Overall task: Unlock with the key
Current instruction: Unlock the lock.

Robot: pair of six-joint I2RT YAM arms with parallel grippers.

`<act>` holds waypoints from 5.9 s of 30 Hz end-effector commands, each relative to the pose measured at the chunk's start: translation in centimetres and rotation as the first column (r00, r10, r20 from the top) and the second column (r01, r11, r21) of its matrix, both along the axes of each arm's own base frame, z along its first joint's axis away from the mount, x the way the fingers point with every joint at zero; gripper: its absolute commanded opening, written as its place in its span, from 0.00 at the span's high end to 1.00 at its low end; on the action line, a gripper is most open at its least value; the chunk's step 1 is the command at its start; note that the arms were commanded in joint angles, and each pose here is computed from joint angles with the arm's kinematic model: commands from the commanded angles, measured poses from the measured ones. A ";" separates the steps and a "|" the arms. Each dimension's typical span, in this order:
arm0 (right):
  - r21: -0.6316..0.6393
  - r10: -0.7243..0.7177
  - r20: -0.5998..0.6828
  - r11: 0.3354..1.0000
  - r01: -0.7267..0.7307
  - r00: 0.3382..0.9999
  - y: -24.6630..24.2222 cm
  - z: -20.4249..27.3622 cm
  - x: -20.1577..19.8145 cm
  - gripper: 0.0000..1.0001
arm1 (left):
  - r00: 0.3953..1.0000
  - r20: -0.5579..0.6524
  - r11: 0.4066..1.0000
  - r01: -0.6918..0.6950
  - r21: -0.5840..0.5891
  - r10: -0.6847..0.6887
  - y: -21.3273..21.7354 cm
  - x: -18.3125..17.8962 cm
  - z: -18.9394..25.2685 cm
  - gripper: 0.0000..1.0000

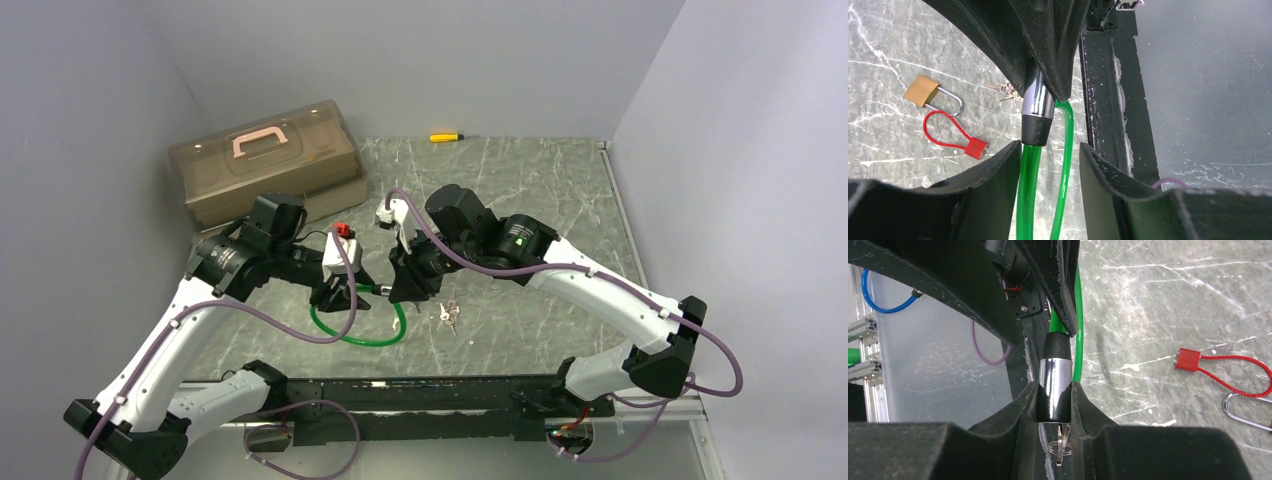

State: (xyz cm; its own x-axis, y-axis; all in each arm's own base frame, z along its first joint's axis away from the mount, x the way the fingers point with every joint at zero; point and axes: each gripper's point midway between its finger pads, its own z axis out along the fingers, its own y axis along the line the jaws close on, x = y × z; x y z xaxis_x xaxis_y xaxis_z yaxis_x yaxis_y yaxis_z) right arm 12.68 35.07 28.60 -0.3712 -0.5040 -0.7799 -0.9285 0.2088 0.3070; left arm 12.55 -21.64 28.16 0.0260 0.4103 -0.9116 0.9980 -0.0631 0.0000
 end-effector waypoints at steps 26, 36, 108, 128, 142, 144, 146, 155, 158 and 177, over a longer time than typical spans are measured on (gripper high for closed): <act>0.193 -0.002 0.110 0.981 -0.020 0.994 1.4 5.7 -0.1 0.90 | 1.000 -0.003 0.998 0.030 -0.047 -0.030 -0.6 -0.2 0.5 1.00; 0.240 -0.131 0.200 0.967 0.081 0.971 -3.0 8.2 0.1 0.50 | 1.000 -0.006 0.997 -0.014 -0.071 0.013 -0.6 -0.2 2.2 1.00; 0.395 -0.131 -0.076 0.906 0.151 0.988 -4.0 9.8 2.1 0.63 | 0.828 0.548 0.990 -0.053 -0.129 0.116 -0.7 3.6 13.3 1.00; 0.440 -0.121 0.049 0.894 0.087 0.991 -4.6 13.5 1.9 0.64 | 0.858 0.506 0.993 -0.034 -0.112 0.086 -0.6 2.6 12.2 1.00; 0.447 -0.074 -0.011 0.892 0.071 0.997 -3.3 12.6 1.9 0.96 | 0.848 0.520 0.993 -0.055 -0.104 0.101 -0.7 3.4 11.9 1.00; 0.446 -0.074 -0.035 0.892 0.082 0.997 -3.2 12.5 1.9 1.00 | 0.833 0.542 0.992 -0.075 -0.098 0.116 -0.5 4.0 11.9 1.00; 0.440 -0.083 -0.078 0.892 0.109 0.994 -2.8 12.2 2.2 1.00 | 0.809 0.572 0.991 -0.099 -0.095 0.136 -0.6 4.8 12.1 1.00; 0.434 -0.159 -0.292 0.857 0.279 0.943 -2.1 13.3 4.3 1.00 | 0.630 0.760 0.987 -0.113 -0.112 0.158 -0.9 6.2 14.9 1.00; 0.450 -0.164 -0.376 0.828 0.334 0.912 -2.8 13.8 5.2 1.00 | 0.590 0.790 0.987 -0.098 -0.130 0.163 -1.2 6.0 15.9 1.00; 0.470 -0.004 -0.601 0.807 0.357 0.800 -2.7 15.6 4.1 1.00 | 0.360 0.920 0.988 -0.055 -0.142 0.153 -1.8 5.2 16.6 1.00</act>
State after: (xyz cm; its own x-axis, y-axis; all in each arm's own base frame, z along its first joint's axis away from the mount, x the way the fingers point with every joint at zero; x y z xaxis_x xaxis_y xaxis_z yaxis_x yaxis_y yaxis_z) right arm 16.96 31.76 42.57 -0.8358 0.0402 -0.5475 -0.5450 0.0586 0.8364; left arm 18.35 -21.51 40.75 0.7209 0.5122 -0.4669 0.5146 0.0556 0.8556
